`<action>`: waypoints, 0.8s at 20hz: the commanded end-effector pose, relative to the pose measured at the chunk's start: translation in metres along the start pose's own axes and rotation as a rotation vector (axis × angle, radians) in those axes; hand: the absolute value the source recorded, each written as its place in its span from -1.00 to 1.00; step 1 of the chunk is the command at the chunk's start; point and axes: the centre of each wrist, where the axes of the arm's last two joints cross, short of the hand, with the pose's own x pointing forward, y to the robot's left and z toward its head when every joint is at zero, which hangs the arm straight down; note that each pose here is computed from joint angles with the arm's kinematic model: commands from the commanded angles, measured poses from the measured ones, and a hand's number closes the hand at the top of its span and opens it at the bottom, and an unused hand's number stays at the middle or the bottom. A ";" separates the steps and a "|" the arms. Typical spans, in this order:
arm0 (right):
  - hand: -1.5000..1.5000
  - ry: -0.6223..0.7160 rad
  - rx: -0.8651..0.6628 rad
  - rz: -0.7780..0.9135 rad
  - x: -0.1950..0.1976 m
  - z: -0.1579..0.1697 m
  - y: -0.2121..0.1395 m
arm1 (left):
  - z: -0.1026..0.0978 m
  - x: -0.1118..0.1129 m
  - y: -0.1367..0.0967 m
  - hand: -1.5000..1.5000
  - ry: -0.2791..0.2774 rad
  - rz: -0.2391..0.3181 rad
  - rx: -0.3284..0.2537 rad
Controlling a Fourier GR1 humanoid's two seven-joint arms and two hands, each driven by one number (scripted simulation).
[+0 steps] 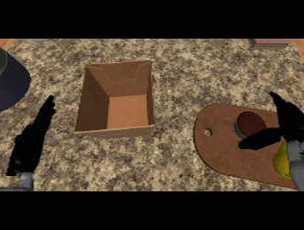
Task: Pick the cupcake from the cutting board and place it in the cardboard box
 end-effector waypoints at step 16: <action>-1.00 0.107 0.002 0.034 0.000 -0.005 0.019 | 0.005 -0.008 0.012 0.00 -0.005 -0.015 -0.001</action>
